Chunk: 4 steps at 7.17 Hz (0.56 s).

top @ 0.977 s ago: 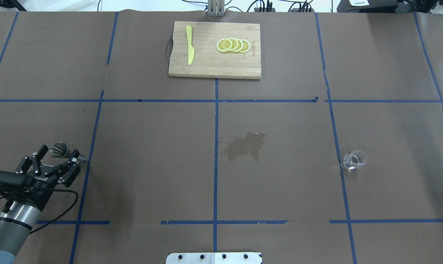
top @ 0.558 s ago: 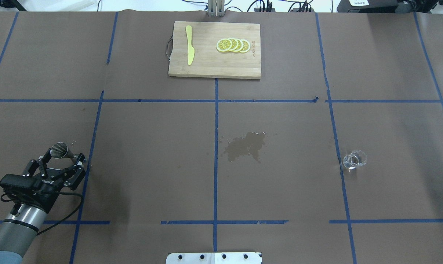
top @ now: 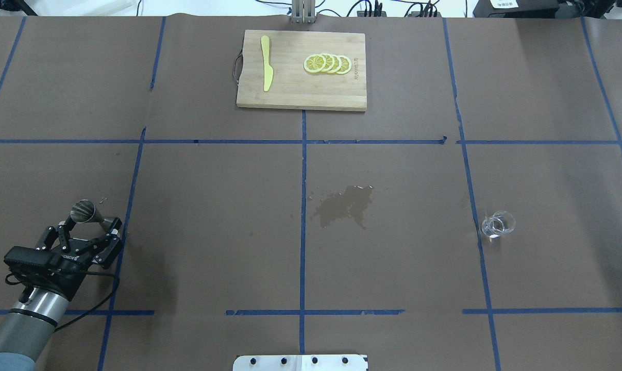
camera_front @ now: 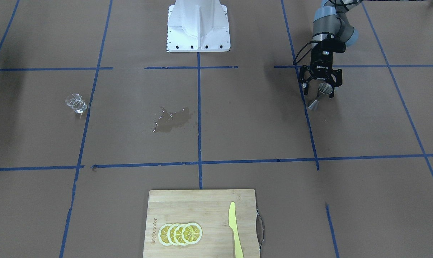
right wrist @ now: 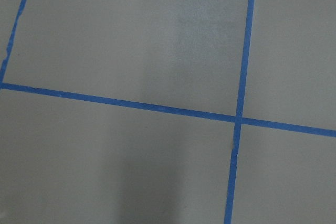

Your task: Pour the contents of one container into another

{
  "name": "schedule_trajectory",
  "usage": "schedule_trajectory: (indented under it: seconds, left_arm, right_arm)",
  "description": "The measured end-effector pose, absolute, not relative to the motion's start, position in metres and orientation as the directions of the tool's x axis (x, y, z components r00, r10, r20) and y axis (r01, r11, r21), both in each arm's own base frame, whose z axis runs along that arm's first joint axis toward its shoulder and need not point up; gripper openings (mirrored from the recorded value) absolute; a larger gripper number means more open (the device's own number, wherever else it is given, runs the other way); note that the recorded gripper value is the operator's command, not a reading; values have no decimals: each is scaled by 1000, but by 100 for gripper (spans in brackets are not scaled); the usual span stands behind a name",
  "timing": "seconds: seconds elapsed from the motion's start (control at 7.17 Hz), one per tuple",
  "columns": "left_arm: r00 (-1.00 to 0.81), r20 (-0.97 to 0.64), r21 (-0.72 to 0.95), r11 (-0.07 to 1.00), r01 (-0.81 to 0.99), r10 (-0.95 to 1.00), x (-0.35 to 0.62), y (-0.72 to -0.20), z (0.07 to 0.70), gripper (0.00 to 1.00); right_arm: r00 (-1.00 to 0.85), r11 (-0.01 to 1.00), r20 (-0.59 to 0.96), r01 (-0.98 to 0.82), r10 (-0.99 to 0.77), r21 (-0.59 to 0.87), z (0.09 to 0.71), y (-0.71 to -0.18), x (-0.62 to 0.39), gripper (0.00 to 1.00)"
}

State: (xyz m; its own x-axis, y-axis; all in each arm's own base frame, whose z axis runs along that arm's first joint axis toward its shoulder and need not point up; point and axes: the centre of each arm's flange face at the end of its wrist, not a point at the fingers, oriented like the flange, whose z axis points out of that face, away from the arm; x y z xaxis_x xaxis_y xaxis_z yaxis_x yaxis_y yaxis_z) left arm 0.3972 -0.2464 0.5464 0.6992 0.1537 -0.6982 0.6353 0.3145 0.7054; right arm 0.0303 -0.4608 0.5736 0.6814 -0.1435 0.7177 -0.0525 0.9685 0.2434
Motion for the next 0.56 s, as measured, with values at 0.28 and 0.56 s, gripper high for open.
schedule_trajectory:
  seconds: [0.28, 0.56]
  left_arm:
    - [703, -694, 710, 316, 630, 156, 399, -246, 549, 84]
    - [712, -685, 717, 317, 621, 156, 400, -246, 555, 82]
  right_arm:
    - [682, 969, 717, -52, -144, 243, 574, -460, 30, 100]
    - [682, 968, 717, -52, -144, 244, 574, -460, 30, 100]
